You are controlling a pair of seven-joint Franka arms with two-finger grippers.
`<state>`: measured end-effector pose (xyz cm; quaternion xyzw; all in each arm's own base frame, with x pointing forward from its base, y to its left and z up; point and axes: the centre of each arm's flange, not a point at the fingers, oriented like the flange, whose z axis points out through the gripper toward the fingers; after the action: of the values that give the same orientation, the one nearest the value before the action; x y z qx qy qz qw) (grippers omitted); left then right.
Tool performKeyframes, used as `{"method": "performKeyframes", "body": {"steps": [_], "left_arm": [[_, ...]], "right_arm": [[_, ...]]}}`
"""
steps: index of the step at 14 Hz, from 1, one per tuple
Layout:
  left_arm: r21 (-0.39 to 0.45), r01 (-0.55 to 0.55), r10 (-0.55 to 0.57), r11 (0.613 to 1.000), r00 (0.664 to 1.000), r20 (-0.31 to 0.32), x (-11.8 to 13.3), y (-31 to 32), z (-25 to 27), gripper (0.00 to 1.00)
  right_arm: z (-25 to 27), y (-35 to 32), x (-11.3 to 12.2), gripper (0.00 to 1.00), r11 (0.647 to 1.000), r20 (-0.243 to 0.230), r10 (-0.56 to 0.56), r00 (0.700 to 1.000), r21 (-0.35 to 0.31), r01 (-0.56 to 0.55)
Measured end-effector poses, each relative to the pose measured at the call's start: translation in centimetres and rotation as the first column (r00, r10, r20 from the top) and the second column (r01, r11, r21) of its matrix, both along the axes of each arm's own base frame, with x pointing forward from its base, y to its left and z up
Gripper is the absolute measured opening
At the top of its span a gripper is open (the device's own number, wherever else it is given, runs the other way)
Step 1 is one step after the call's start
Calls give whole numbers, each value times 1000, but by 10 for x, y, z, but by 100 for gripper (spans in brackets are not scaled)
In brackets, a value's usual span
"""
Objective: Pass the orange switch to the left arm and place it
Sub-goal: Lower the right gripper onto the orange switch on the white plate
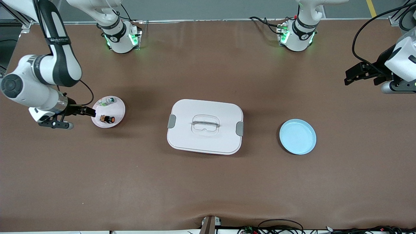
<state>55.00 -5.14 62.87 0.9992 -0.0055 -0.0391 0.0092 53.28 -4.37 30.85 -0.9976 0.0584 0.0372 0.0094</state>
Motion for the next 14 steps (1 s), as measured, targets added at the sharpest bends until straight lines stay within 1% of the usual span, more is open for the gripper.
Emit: {"method": "performKeyframes", "body": {"steps": [2, 5, 8, 11, 14], "left_arm": [[0, 0, 0, 1000, 1000, -1, 0, 0, 0, 100], [0, 0, 0, 1000, 1000, -2, 0, 0, -1, 100], [0, 0, 0, 1000, 1000, -2, 0, 0, -1, 100], [0, 0, 0, 1000, 1000, -2, 0, 0, -1, 100], [0, 4, -4, 1000, 1000, -2, 0, -2, -1, 100]], "right_arm": [[-16, 2, -8, 100, 1000, 35, 1, 999, -5, -1], [-25, 8, -12, 100, 1000, 41, 10, 999, -6, -10], [-45, 17, -7, 100, 1000, 69, 14, 997, -8, -14], [-75, 26, -6, 100, 1000, 63, 2, 998, -2, -2], [-106, 25, -8, 100, 1000, 58, -1, 998, -10, 2]]}}
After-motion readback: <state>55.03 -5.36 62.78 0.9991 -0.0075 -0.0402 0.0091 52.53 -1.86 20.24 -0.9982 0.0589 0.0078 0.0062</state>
